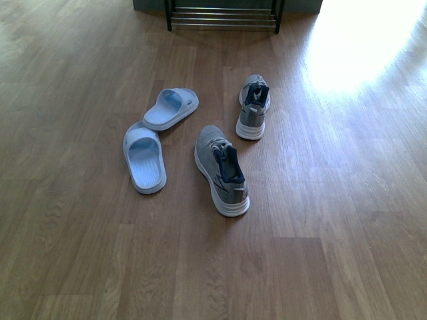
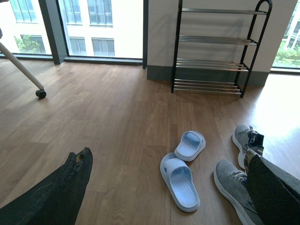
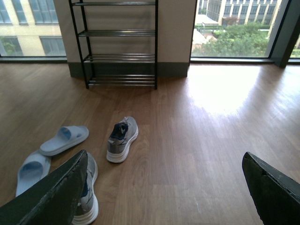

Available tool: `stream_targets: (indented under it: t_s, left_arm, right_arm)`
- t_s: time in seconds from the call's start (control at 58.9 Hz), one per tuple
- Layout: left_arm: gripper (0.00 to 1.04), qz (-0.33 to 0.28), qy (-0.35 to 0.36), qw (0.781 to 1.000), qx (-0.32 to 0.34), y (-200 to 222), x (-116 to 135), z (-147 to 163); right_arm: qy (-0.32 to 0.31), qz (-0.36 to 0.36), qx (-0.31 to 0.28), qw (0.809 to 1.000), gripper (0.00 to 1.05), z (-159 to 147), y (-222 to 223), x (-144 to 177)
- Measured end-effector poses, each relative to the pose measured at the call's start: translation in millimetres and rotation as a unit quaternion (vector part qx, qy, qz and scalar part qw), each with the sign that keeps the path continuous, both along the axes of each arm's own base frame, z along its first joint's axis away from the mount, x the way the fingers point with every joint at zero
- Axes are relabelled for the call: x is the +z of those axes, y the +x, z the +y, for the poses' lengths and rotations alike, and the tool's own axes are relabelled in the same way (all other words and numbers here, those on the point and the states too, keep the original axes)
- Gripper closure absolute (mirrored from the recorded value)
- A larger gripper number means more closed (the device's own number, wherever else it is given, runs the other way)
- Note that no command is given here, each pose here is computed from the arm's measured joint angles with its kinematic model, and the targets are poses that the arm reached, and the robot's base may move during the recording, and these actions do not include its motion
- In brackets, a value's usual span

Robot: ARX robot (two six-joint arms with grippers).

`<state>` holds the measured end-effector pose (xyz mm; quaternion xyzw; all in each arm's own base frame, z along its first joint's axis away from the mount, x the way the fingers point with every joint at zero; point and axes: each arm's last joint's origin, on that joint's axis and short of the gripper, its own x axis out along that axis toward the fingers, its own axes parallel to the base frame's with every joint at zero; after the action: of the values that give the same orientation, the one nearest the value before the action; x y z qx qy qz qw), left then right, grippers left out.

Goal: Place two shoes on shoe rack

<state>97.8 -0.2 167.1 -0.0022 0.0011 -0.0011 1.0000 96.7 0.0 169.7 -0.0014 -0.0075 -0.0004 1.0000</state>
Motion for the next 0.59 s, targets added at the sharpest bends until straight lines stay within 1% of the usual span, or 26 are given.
stream_targets:
  t_s: [0.594]
  left_arm:
    - [0.09,0.0,0.0,1.0,0.0,0.0,0.0,0.0]
  right_arm:
    - [0.0,0.0,0.001,1.0,0.09,0.0,0.0,0.0]
